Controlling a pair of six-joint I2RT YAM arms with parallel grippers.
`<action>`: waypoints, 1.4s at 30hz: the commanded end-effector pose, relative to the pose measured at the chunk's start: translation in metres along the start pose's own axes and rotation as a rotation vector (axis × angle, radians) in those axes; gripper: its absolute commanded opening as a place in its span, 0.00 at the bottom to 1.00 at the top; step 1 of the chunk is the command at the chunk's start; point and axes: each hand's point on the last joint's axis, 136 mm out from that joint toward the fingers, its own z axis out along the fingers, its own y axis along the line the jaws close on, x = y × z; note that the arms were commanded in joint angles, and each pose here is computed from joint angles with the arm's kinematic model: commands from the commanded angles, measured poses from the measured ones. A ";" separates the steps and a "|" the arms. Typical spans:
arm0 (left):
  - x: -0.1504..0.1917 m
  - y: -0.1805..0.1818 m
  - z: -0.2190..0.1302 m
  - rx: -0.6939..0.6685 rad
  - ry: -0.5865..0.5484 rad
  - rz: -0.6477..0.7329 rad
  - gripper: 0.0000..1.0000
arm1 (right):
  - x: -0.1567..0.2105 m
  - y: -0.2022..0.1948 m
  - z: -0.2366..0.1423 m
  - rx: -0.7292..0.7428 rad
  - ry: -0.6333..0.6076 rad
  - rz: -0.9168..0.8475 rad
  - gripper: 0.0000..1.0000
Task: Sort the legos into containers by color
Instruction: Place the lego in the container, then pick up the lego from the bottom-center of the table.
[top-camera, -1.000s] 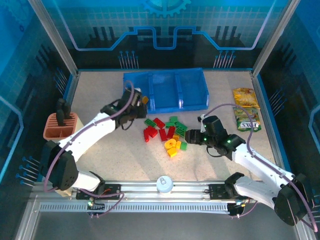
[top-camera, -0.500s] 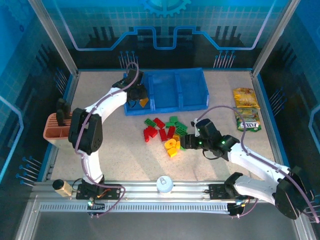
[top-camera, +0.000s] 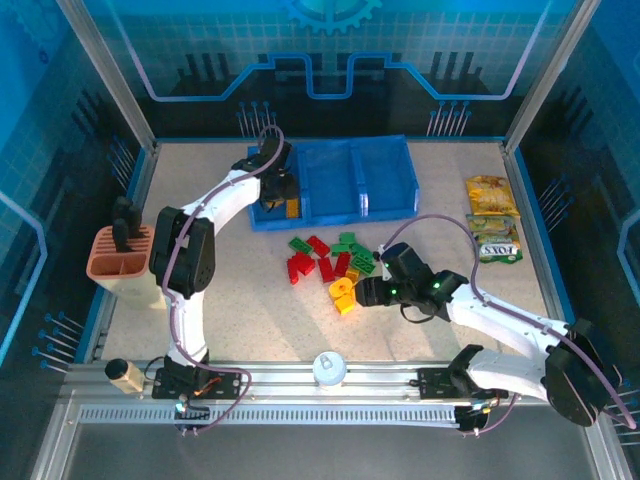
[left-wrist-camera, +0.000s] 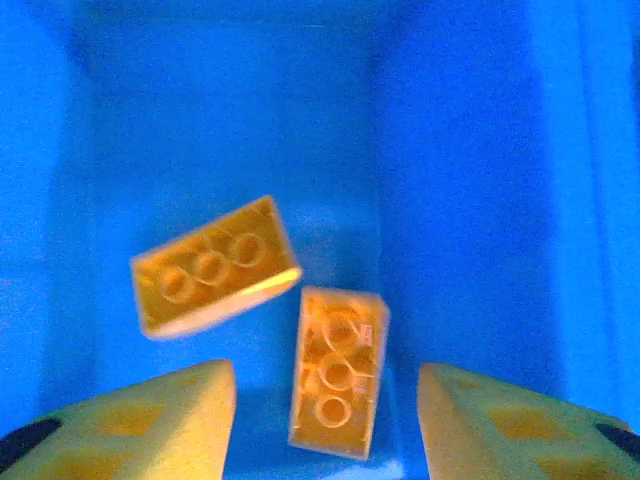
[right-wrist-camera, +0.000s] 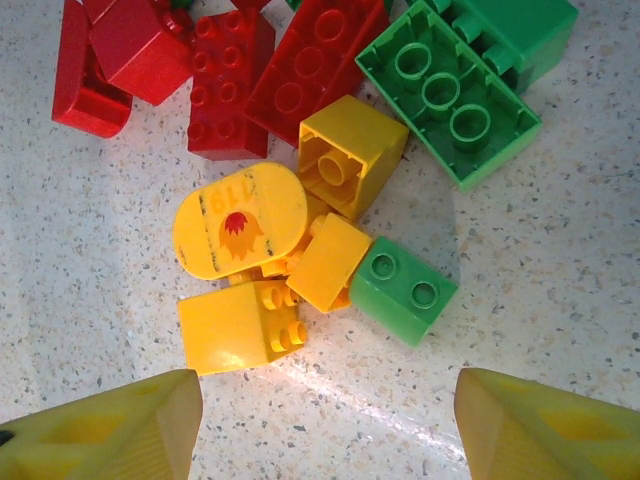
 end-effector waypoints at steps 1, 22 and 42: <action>-0.022 -0.011 -0.046 0.081 -0.079 -0.008 0.58 | -0.003 0.006 -0.004 0.009 0.002 -0.016 0.69; 0.082 0.027 -0.189 0.242 -0.267 -0.078 0.62 | 0.026 0.040 0.028 0.120 0.195 -0.208 0.71; 0.165 0.070 -0.203 0.217 -0.229 -0.114 0.63 | 0.024 0.053 0.063 0.348 0.265 -0.323 0.30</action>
